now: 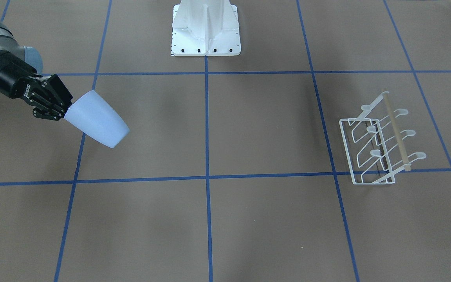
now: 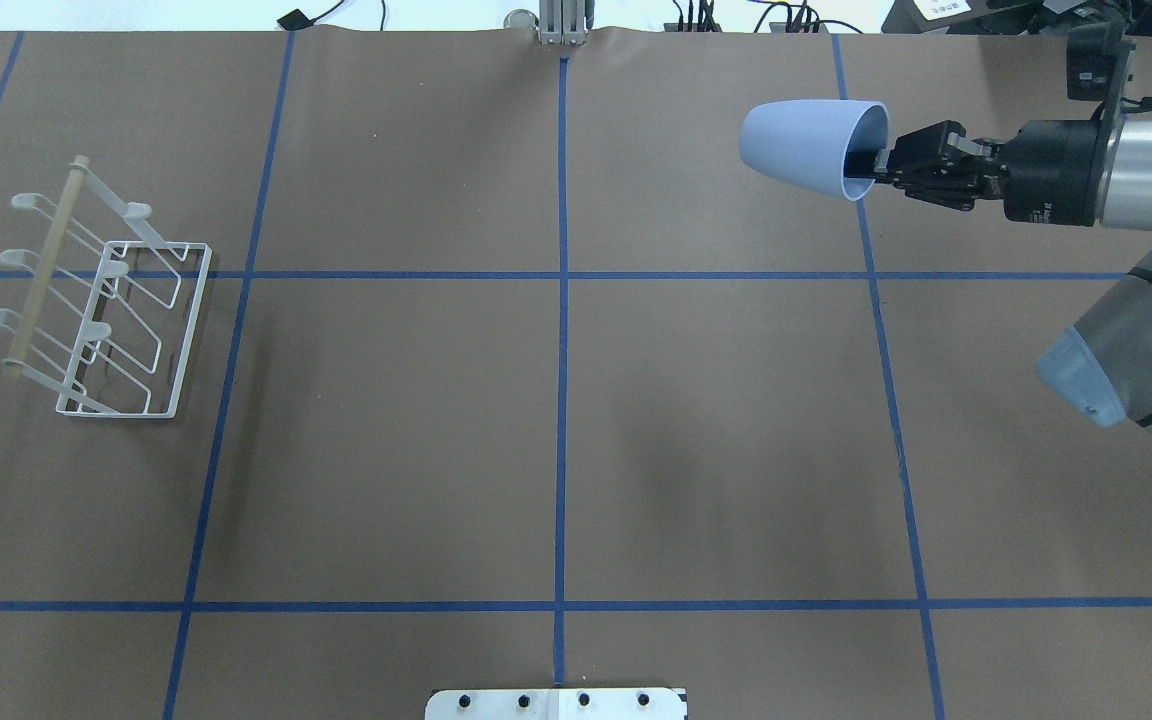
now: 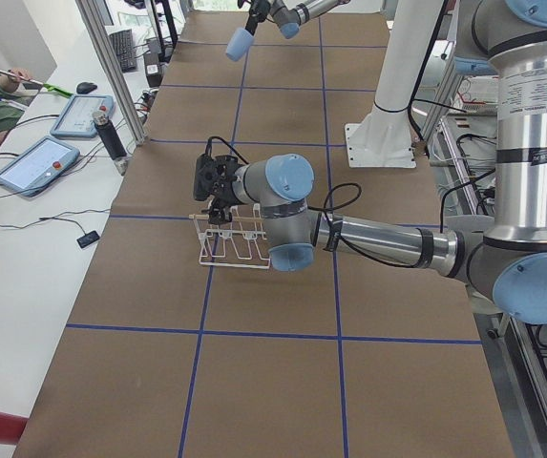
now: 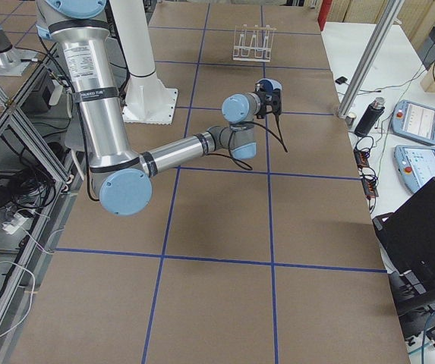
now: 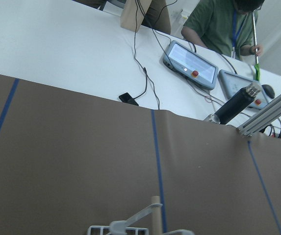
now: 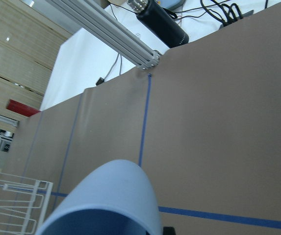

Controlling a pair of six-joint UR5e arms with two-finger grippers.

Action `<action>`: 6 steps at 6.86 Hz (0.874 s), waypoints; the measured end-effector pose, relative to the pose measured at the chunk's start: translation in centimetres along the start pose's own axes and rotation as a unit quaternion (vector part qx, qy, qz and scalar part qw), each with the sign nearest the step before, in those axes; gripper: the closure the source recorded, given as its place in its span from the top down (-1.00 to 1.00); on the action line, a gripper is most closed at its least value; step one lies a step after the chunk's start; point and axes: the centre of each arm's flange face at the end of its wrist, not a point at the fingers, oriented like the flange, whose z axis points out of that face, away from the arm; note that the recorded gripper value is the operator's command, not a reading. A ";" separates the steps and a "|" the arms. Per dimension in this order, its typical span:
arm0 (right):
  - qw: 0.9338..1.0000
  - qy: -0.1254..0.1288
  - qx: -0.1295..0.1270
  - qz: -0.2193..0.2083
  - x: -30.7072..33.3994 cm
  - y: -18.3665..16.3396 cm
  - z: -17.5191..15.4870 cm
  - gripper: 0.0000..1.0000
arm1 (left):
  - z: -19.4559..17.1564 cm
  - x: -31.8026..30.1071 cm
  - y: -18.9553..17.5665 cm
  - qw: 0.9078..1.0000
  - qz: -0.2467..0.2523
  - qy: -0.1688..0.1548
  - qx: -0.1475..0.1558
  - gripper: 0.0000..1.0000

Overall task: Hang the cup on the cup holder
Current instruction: 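Lift the cup with the right gripper and tip it sideways toward the center, then bring the left gripper to the cup's base while the right gripper holds it out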

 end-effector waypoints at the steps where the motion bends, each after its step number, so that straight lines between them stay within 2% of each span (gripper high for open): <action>1: 0.999 -0.027 -0.009 0.018 -2.6 1.1 -0.3 -1.00 | 1.1 2.7 0.3 0.998 -0.049 0.042 -0.010 0.96; 2: 0.998 -0.051 -0.024 0.034 -5.0 2.6 -0.5 -1.00 | 3.0 5.4 1.3 0.992 -0.091 0.076 -0.038 0.96; 4: 0.993 -0.091 -0.055 0.042 -8.8 5.6 -0.9 -1.00 | 7.7 12.8 4.0 0.969 -0.170 0.134 -0.119 0.96; 6: 0.989 -0.121 -0.079 0.035 -11.6 7.5 -0.4 -1.00 | 11.4 19.5 7.9 0.947 -0.186 0.178 -0.190 0.96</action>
